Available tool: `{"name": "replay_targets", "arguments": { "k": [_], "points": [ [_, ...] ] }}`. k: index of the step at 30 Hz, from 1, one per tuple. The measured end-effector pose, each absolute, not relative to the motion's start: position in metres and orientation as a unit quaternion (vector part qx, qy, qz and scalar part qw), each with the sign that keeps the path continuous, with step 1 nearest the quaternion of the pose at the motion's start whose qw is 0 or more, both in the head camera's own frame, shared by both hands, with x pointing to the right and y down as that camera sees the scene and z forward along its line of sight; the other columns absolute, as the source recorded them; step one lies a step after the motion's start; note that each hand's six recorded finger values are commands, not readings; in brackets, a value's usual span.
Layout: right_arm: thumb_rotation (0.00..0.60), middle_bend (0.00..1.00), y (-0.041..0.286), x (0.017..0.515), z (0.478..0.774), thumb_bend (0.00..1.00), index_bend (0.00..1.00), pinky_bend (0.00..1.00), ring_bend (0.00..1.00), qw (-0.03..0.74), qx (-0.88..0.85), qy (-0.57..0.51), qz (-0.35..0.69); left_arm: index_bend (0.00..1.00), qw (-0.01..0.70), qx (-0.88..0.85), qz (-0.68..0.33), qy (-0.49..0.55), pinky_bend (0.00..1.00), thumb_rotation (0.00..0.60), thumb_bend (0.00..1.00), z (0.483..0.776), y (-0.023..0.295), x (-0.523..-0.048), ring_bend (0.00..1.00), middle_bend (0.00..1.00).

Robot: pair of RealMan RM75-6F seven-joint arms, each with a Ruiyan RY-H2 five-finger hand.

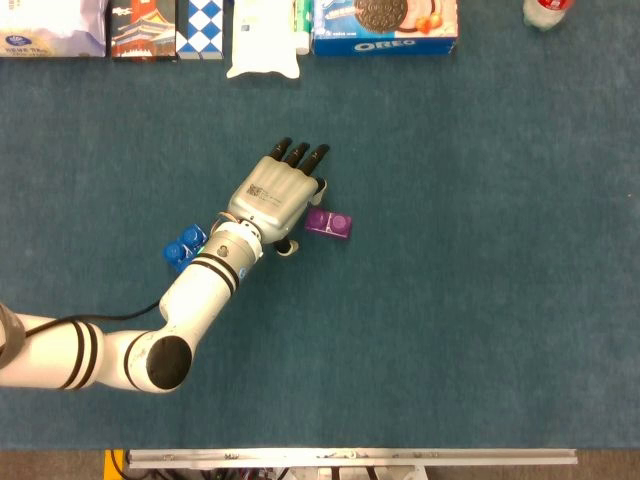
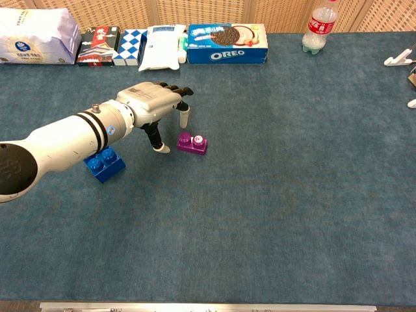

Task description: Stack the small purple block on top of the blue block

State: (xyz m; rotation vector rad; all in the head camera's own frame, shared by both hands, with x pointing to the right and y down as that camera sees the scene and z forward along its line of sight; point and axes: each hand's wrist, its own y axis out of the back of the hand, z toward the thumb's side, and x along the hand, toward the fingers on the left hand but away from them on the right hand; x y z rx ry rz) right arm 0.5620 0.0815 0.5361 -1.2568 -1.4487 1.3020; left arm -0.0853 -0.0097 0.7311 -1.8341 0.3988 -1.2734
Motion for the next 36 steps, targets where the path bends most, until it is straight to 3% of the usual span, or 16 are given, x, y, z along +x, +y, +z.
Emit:
{"name": "replay_targets", "arguments": {
  "k": [36],
  "points": [
    [0.6, 0.32, 0.082, 0.564, 0.536, 0.55, 0.37, 0.16, 0.21, 0.396, -0.496, -0.573, 0.518, 0.42, 0.388, -0.734, -0.524, 0.189, 0.03, 0.6, 0.15, 0.756, -0.023, -0.074, 0.0, 0.0]
  ]
}}
